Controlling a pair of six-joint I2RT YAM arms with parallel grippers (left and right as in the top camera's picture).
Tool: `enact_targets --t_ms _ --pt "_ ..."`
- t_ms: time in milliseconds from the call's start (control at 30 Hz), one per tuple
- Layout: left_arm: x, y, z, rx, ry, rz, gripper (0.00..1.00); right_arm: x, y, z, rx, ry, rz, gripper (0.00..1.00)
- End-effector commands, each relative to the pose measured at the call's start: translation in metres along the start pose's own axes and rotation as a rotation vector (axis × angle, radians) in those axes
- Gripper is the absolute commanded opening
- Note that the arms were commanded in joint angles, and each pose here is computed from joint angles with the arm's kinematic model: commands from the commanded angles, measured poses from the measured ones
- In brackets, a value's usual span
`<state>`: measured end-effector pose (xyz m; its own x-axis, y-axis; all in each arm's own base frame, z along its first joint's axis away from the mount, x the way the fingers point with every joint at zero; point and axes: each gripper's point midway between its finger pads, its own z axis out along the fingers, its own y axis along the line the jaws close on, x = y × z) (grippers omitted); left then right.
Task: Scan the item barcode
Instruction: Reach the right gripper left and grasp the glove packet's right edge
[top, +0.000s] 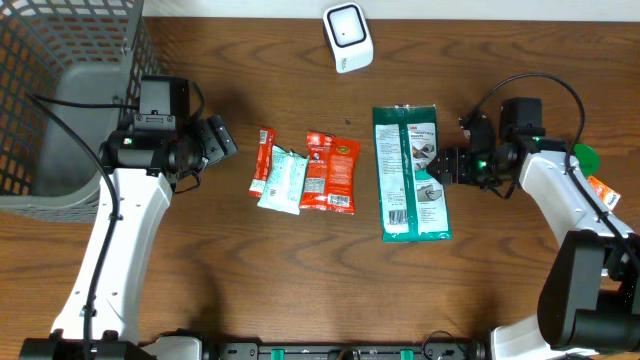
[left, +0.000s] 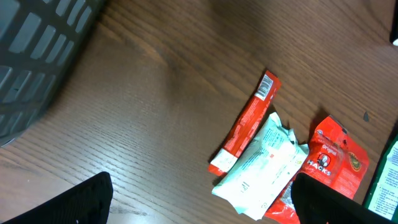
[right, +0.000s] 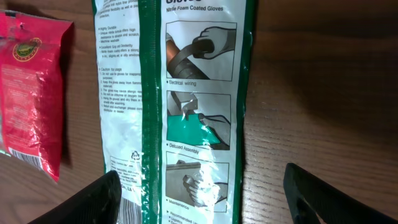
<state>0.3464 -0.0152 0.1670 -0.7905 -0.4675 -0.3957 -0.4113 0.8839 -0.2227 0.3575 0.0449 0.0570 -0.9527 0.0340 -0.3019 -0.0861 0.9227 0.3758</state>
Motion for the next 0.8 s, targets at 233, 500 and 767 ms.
enact_targets --t_ms 233,500,767 --pt "-0.0038 0.0014 -0.0013 -0.010 -0.010 0.014 0.92 0.0019 0.0061 0.0047 -0.014 0.006 -0.024 0.79" --pt "-0.0038 0.0014 -0.0013 -0.010 -0.010 0.014 0.92 0.0018 0.0061 0.0047 -0.014 0.005 -0.024 0.79" --pt "-0.0038 0.0014 -0.0011 -0.010 -0.010 0.014 0.92 0.0003 0.0062 0.0047 -0.014 0.000 -0.027 0.79"
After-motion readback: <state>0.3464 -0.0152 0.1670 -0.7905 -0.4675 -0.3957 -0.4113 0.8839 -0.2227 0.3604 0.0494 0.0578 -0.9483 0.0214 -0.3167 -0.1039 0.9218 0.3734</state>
